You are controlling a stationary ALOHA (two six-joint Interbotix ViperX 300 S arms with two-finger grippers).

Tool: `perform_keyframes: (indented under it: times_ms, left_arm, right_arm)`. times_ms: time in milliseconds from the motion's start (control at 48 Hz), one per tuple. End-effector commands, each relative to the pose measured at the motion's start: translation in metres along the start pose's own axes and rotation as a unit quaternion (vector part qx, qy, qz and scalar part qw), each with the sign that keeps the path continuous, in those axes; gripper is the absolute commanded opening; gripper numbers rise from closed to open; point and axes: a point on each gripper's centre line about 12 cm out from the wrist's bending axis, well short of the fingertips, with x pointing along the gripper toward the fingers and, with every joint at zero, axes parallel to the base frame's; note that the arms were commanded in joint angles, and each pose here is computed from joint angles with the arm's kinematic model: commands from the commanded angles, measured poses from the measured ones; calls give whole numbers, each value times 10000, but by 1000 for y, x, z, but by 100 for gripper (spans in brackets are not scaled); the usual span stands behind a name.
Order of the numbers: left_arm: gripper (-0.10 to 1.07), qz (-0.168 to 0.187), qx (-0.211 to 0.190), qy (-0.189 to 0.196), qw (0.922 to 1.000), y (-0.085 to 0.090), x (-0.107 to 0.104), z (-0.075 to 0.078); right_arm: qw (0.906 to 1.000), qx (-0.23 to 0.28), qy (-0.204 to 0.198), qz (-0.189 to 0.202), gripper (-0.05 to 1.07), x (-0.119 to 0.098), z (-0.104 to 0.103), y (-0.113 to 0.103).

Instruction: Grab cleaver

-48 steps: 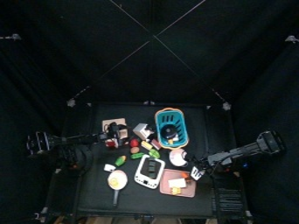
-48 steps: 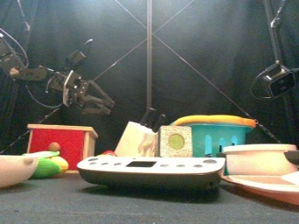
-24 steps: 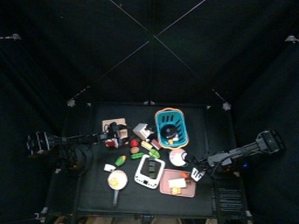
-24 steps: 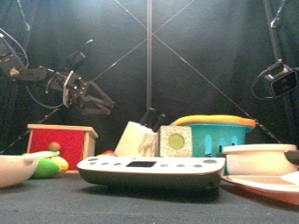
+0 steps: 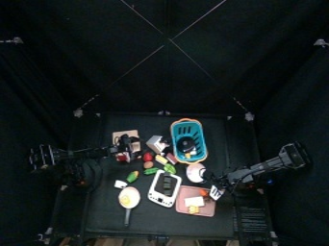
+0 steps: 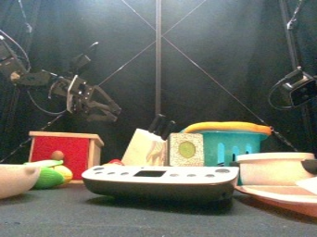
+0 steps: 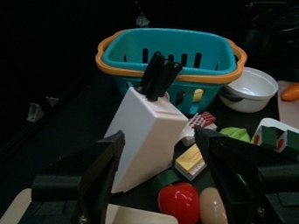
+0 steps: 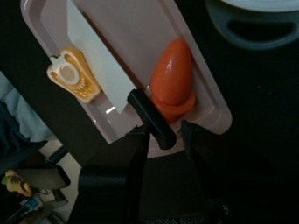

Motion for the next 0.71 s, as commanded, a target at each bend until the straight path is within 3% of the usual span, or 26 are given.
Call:
perform_keyframes:
  times_ms: [0,688]
  left_arm:
    - [97,19,-1,-76,10000,1,1,4]
    - [97,19,-3,-61,10000,1,1,3]
  right_arm:
    - [10000,-32,10,72,74,0,-1,5]
    - [9998,-138,134,14,75,-6,-3,10]
